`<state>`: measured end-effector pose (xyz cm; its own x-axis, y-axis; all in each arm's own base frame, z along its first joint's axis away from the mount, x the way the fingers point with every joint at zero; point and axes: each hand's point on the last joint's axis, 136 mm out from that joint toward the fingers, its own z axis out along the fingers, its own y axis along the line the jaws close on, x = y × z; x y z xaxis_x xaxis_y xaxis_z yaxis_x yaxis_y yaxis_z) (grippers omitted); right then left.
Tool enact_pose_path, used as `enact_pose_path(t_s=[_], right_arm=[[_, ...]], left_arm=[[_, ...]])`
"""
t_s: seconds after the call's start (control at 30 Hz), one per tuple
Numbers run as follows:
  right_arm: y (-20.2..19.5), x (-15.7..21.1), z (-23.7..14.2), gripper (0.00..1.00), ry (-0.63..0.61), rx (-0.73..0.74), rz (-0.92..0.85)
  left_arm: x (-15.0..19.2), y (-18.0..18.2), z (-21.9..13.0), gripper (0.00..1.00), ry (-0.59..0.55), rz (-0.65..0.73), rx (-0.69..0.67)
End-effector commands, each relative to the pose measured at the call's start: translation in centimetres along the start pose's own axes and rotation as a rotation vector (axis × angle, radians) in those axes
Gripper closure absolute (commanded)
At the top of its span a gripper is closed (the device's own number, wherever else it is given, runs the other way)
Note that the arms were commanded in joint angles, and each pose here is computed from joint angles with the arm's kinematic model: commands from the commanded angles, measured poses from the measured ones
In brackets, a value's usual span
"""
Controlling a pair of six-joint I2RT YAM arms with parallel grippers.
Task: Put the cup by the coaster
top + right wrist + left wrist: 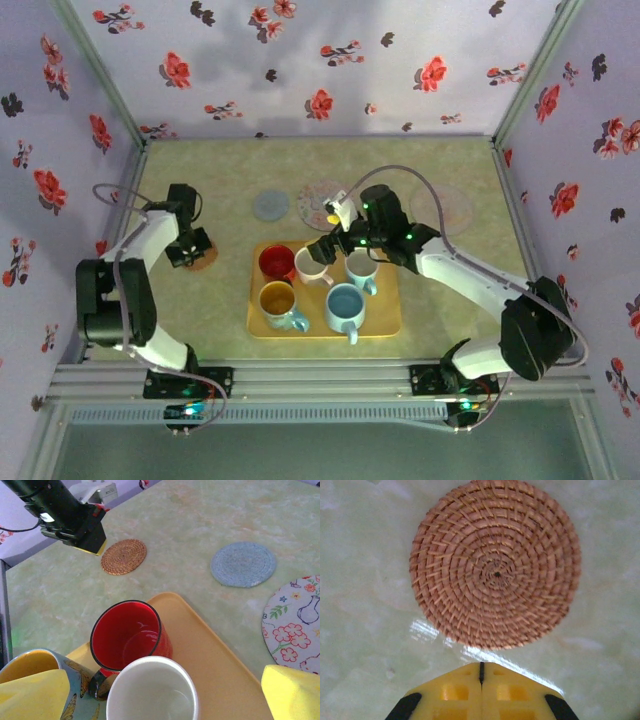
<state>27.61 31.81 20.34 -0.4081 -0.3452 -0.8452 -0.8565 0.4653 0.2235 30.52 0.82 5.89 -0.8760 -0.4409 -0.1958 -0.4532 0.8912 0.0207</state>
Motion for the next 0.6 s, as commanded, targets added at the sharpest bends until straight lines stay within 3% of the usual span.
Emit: enact_pose_path(t_s=[0.0, 0.3, 0.57], right_arm=[[0.4, -1.5, 0.2, 0.0, -0.023, -0.014, -0.014], [-1.1, -2.1, 1.1, 0.0, -0.042, 0.049, 0.018], [-1.9, -1.8, 1.3, 0.0, -0.037, 0.087, 0.024]], left_arm=[[-1.2, 0.3, 1.5, 1.0, -0.005, 0.016, -0.031], [-3.9, -0.1, 4.0, 1.0, 0.012, 0.069, -0.107], [-6.3, -2.9, 5.7, 1.0, 0.026, 0.098, -0.035]])
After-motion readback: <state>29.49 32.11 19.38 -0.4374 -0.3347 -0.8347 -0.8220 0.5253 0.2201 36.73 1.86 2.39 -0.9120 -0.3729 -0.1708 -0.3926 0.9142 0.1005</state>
